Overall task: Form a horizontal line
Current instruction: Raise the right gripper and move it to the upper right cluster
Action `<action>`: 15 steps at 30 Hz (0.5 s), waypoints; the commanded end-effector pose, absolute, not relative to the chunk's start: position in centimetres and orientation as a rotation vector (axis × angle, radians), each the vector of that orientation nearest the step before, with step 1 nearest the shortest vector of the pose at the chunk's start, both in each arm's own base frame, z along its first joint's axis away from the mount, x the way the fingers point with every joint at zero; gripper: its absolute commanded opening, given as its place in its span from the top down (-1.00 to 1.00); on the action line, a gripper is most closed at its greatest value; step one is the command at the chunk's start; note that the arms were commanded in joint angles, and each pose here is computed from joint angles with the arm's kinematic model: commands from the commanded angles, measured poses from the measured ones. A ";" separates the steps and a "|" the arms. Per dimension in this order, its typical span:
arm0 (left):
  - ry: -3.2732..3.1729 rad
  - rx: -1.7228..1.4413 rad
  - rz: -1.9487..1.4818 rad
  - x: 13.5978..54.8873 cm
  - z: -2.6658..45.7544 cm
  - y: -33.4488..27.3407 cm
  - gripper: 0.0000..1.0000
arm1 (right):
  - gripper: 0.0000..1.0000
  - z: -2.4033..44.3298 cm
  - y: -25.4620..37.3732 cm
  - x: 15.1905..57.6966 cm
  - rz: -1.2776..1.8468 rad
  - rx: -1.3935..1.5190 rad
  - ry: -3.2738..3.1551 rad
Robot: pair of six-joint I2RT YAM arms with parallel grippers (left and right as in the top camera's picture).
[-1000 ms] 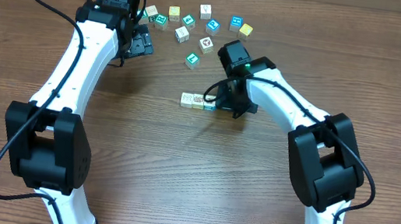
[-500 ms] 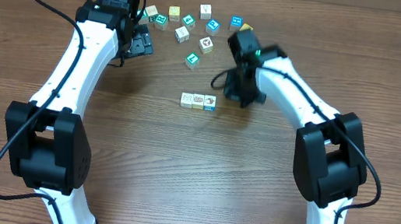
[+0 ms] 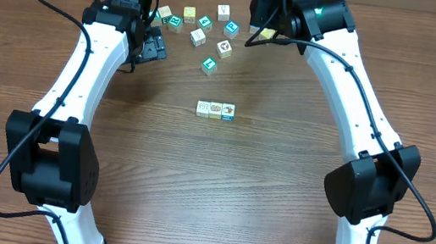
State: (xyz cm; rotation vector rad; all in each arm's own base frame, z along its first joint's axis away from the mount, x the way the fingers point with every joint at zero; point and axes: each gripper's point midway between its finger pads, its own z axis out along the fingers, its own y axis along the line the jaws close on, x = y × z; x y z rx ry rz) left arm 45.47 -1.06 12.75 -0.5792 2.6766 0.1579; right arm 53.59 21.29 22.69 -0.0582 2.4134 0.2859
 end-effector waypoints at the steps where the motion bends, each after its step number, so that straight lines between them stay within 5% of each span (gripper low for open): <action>1: 2.664 -0.577 0.171 46.0 13.0 -1.0 -1.00 | -0.06 19.5 21.9 54.3 0.208 -0.207 2.436; 5: 2.664 -0.577 0.171 46.0 13.0 -1.0 -1.00 | -0.14 16.0 22.2 55.7 0.127 -0.319 2.441; 15: 2.664 -0.577 0.171 46.0 13.0 -1.0 -1.00 | -0.24 10.2 18.2 59.0 0.038 0.077 2.469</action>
